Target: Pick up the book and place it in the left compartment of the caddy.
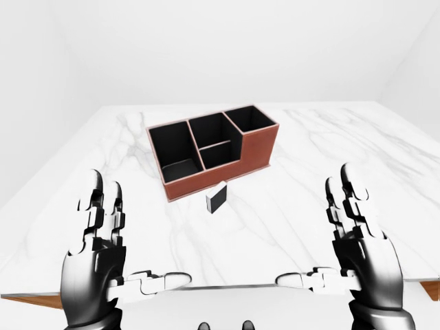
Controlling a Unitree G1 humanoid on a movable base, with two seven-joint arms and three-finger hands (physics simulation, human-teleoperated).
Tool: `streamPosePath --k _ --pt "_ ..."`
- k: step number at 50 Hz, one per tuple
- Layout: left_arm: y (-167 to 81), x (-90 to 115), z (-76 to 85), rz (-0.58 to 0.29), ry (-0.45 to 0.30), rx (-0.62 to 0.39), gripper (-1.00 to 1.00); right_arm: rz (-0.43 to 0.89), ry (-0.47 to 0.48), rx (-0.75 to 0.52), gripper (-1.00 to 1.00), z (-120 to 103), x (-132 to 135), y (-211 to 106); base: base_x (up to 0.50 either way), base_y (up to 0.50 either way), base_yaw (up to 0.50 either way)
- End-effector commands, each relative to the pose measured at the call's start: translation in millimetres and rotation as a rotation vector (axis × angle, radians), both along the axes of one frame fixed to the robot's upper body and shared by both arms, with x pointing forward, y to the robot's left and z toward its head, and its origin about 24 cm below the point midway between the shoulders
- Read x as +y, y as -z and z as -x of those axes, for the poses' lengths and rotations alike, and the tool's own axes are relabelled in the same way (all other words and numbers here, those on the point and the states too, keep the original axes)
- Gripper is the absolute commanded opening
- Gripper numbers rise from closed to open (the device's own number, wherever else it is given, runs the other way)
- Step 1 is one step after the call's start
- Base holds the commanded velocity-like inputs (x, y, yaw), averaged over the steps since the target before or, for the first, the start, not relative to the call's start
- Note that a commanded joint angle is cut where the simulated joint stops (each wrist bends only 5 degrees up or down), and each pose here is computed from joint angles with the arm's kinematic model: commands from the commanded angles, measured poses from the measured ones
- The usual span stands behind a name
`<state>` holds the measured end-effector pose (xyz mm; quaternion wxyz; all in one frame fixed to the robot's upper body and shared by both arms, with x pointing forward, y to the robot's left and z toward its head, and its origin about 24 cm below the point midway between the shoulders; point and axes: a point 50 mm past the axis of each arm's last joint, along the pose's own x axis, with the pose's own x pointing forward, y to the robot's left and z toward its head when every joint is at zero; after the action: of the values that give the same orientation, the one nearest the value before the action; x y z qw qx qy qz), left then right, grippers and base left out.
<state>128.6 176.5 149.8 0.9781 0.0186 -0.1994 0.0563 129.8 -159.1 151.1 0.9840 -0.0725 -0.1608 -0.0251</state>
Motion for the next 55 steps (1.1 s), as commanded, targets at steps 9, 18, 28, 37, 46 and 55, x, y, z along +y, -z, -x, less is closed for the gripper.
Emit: streamPosePath --k 9,18,28,37,46,55 --pt "1.2 -1.6 -1.5 -0.009 0.003 0.007 1.00 -0.015 -0.031 -0.016 1.00 1.3 1.9 -0.8 0.50 0.00 0.00" --pt "2.8 -2.2 -3.2 -0.002 0.012 0.022 1.00 -0.014 -0.040 -0.013 1.00 0.9 2.9 -0.4 0.50 0.00 0.00" --pt "3.1 -3.5 -3.8 -0.005 0.015 0.024 1.00 -0.005 -0.035 -0.011 1.00 1.9 3.8 -1.8 0.50 0.00 0.00" --pt "3.0 -4.7 -2.1 -0.012 0.014 0.026 1.00 -0.004 -0.037 -0.014 1.00 1.9 5.0 -2.1 0.50 0.00 0.00" --pt "5.2 -9.0 -1.1 -0.032 0.022 0.043 1.00 -0.012 -0.023 -0.058 1.00 7.9 1.7 -4.0 0.50 0.00 0.00" --pt "7.0 -19.5 -1.2 -0.140 -0.050 0.112 1.00 0.006 -0.033 -0.064 1.00 4.9 4.6 -1.7 0.43 0.00 0.00"
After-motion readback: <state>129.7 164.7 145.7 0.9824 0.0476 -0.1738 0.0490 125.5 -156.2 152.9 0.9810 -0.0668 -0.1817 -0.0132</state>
